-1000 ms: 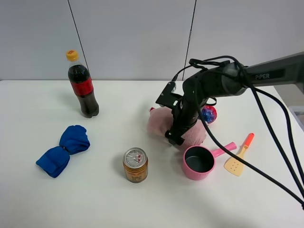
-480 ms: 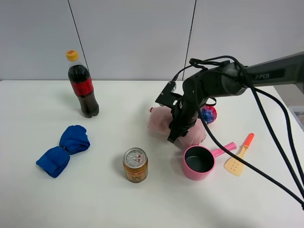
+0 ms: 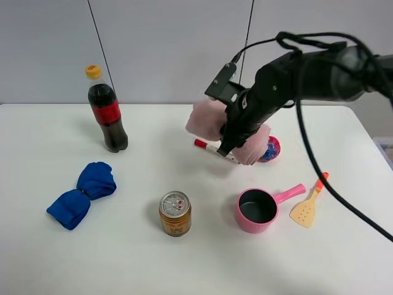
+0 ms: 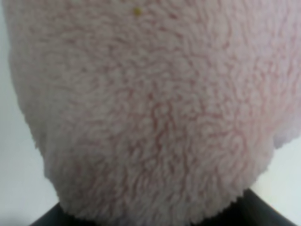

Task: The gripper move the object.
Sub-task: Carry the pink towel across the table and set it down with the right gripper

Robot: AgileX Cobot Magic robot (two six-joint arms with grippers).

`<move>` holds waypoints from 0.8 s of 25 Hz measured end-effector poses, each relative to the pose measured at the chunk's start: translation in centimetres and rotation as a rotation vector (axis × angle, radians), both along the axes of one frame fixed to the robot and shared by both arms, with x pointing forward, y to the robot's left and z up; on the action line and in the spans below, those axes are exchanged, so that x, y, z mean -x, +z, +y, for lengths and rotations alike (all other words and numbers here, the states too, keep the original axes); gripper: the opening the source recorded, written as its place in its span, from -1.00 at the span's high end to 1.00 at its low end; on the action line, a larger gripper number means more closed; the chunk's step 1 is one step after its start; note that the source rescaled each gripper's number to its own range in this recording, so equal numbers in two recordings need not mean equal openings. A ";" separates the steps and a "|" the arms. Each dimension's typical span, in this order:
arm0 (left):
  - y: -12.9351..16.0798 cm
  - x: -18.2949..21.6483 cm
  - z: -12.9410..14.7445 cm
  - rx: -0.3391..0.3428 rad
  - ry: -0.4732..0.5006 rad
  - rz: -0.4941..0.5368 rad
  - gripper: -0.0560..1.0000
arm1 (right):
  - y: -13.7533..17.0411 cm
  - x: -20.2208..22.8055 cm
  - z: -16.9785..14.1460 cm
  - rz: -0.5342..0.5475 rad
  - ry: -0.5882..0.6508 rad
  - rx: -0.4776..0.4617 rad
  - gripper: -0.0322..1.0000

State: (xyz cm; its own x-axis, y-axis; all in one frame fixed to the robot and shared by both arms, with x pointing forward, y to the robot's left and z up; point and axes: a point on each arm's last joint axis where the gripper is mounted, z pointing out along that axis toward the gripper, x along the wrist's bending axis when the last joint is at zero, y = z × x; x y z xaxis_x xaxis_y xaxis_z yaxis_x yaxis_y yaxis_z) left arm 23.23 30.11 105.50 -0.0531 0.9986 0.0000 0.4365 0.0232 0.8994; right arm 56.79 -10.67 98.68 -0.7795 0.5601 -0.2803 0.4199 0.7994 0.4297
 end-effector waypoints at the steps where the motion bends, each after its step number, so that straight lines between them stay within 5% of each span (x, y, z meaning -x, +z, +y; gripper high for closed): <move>1: 0.0 0.0 0.0 0.000 0.000 0.000 -1.00 | 1.2 0.3 -0.2 -0.022 -0.001 -0.013 0.94; 12: 0.0 0.0 0.0 0.000 0.000 0.000 -1.00 | 9.4 4.1 -2.7 -0.075 -0.202 -0.175 0.94; 20: 0.0 0.0 0.0 0.000 0.000 0.000 -1.00 | 9.6 3.9 -7.1 -0.055 -0.520 -0.035 0.94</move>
